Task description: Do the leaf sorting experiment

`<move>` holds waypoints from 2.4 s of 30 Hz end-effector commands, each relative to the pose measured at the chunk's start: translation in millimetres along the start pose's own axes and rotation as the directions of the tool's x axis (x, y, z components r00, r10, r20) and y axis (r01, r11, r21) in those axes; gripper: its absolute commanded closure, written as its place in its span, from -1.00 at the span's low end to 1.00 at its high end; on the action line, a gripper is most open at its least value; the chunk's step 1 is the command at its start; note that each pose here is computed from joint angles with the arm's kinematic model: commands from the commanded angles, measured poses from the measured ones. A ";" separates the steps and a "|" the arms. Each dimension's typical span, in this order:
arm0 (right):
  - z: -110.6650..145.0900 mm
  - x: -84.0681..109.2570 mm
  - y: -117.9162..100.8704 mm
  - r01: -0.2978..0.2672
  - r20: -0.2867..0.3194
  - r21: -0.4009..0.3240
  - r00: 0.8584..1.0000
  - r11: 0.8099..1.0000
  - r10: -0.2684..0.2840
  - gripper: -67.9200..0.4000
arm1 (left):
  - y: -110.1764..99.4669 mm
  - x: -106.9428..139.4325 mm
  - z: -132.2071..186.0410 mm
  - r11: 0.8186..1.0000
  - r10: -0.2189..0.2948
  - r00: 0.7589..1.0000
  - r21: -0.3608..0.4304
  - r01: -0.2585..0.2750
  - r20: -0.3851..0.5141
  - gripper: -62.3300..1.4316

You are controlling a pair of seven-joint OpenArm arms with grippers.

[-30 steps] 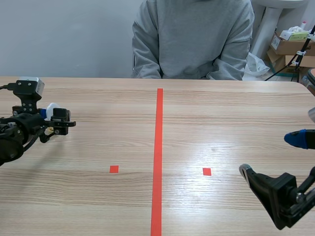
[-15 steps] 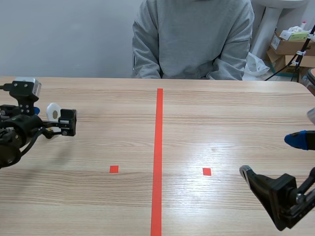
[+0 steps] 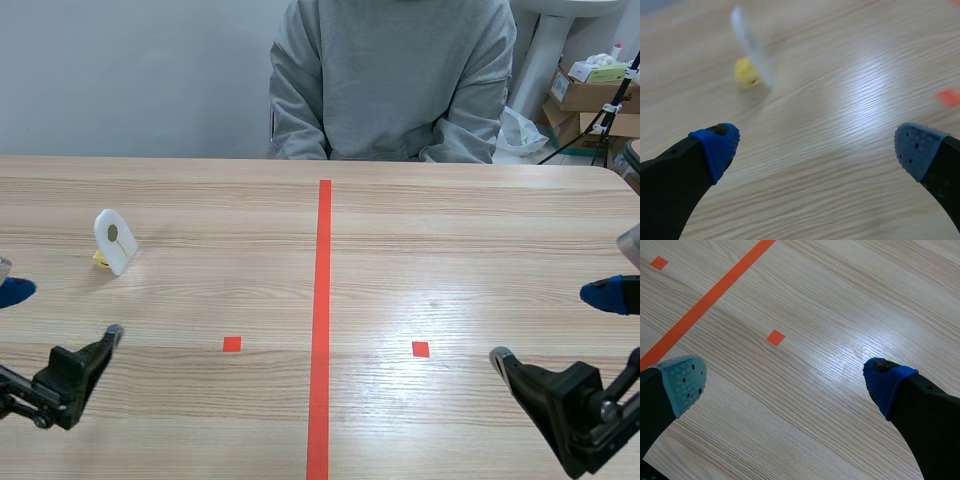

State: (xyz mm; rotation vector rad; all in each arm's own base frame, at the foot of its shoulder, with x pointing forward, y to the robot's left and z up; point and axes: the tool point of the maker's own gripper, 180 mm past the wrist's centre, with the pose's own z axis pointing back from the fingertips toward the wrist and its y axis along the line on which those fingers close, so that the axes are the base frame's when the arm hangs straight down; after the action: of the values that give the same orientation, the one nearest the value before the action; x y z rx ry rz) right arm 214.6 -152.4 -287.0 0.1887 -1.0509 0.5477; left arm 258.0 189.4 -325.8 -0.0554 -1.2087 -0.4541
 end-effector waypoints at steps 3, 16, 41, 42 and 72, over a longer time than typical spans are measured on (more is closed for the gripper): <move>-0.3 11.0 -1.9 -0.005 0.037 -0.005 0.999 1.000 0.005 -0.93 | -28.3 34.4 23.4 0.999 0.004 0.997 -0.049 0.000 0.075 -1.00; -0.4 9.9 -1.9 -0.006 0.031 -0.004 1.000 1.000 0.006 -0.93 | -97.4 71.2 72.1 0.975 0.102 0.994 -0.204 -0.092 0.040 -1.00; 0.0 12.3 8.2 -0.015 0.045 0.051 0.999 0.999 0.013 -0.93 | -110.3 79.1 79.8 0.966 0.127 0.992 -0.228 -0.119 0.019 -1.00; 0.0 12.3 8.2 -0.015 0.045 0.051 0.999 0.999 0.013 -0.93 | -110.3 79.1 79.8 0.966 0.127 0.992 -0.228 -0.119 0.019 -1.00; 0.0 12.3 8.2 -0.015 0.045 0.051 0.999 0.999 0.013 -0.93 | -110.3 79.1 79.8 0.966 0.127 0.992 -0.228 -0.119 0.019 -1.00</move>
State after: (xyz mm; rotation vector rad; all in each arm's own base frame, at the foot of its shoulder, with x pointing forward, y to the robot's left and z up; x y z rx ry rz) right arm 209.1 -143.2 -287.6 0.2374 -1.0398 0.5875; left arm 166.1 89.8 -254.4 -0.3235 -1.1457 -0.4824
